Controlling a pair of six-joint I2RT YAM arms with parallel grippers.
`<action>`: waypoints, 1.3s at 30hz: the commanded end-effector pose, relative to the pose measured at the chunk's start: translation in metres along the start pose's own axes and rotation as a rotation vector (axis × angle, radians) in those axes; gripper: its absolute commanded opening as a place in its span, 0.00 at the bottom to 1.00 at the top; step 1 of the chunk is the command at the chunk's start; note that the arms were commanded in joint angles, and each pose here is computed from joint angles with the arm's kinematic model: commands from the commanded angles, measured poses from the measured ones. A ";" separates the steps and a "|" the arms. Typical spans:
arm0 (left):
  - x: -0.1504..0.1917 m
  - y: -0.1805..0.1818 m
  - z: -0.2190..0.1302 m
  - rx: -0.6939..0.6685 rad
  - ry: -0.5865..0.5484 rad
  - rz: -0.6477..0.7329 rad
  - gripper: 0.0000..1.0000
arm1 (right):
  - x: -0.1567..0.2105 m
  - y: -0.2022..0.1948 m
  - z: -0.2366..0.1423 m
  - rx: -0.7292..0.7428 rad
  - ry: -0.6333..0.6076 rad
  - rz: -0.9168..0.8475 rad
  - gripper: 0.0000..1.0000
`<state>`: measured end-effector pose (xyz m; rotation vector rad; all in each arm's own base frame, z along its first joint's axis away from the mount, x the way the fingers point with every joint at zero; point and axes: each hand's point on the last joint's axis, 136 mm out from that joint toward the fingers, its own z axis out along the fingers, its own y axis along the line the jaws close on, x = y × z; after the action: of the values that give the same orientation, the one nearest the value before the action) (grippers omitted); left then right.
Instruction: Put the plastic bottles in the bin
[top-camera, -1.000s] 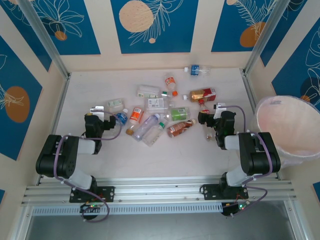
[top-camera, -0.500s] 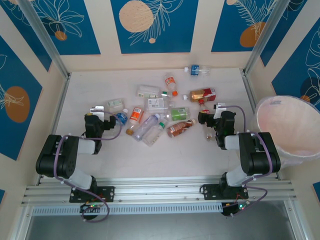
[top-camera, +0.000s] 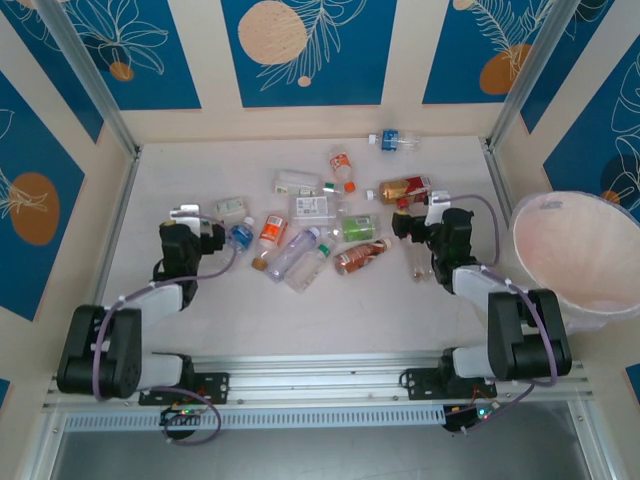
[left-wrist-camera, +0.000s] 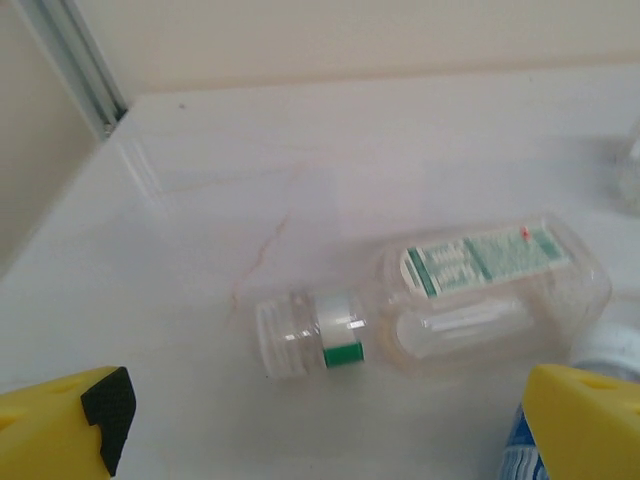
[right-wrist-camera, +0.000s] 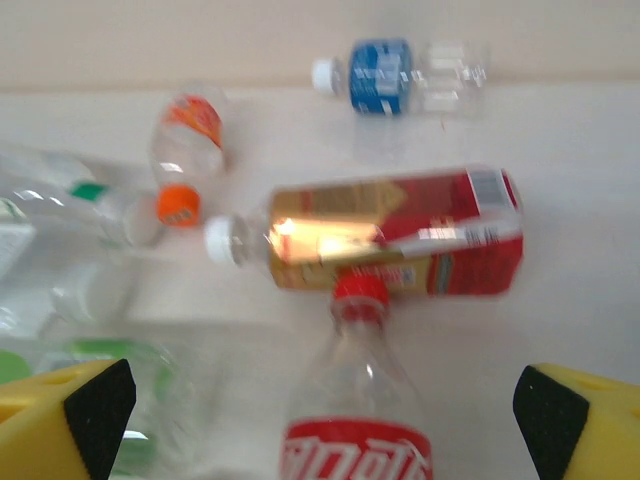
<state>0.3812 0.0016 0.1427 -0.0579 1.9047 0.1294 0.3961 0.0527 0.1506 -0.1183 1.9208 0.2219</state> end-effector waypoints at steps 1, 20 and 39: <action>-0.006 0.014 -0.007 -0.066 0.062 -0.082 1.00 | -0.016 0.015 -0.006 -0.037 0.023 -0.005 0.99; 0.041 -0.049 -0.077 0.127 0.736 -0.352 1.00 | -0.037 0.047 -0.004 0.041 0.233 0.430 0.99; 0.097 -0.085 -0.031 0.263 0.871 0.079 0.97 | -0.035 0.040 -0.005 0.095 0.257 0.375 0.99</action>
<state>0.3334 -0.0724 0.0652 0.0654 2.7504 -0.0516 0.3928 0.0891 0.1761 0.3024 2.2174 0.3948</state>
